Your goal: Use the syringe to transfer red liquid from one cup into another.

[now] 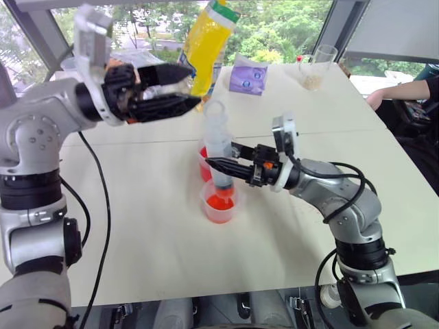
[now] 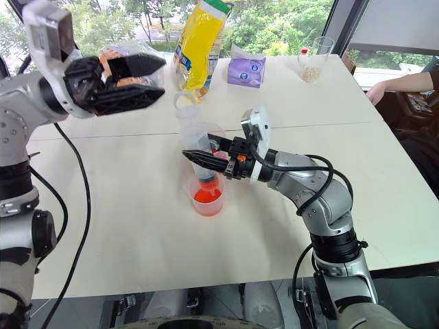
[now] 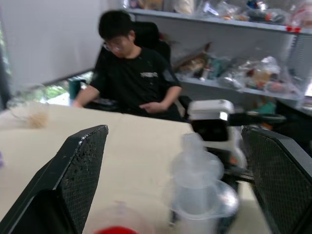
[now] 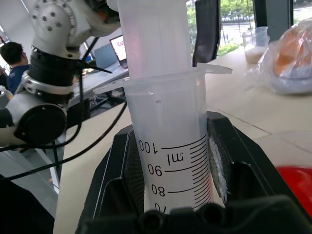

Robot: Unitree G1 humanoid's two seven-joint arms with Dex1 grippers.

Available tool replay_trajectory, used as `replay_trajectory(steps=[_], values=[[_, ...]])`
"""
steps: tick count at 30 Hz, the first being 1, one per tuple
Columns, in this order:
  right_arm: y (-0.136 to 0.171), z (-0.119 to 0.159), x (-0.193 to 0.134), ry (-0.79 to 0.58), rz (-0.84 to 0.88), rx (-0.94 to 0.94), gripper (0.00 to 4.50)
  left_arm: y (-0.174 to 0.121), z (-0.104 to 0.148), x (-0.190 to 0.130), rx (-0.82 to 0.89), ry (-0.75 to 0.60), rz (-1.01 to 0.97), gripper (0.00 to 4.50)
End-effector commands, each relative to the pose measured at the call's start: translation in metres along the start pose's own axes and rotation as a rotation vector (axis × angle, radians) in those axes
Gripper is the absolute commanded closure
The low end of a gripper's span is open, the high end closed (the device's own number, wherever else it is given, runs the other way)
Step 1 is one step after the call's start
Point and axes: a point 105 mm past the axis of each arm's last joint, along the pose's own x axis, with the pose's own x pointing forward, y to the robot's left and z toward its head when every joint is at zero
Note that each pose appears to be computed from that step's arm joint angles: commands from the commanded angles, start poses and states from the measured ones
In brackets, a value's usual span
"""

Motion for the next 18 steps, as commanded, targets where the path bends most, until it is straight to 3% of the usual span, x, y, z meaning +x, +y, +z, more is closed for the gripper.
replay_trajectory(steps=[1, 12, 15, 18], values=[[0.003, 0.01, 0.0, -0.03, 0.014, -0.048, 3.09, -0.014, 0.012, 0.001, 0.035, -0.014, -0.031, 0.02], [0.002, 0.013, 0.002, -0.033, 0.02, -0.056, 3.09, -0.002, -0.01, 0.012, 0.023, 0.036, 0.036, 0.02], [0.003, 0.013, 0.002, -0.031, 0.02, -0.056, 3.09, -0.003, -0.009, 0.016, 0.011, 0.022, 0.022, 0.82], [0.004, 0.013, 0.003, -0.03, 0.021, -0.058, 3.09, -0.005, -0.012, 0.018, 0.005, 0.026, 0.01, 2.33]])
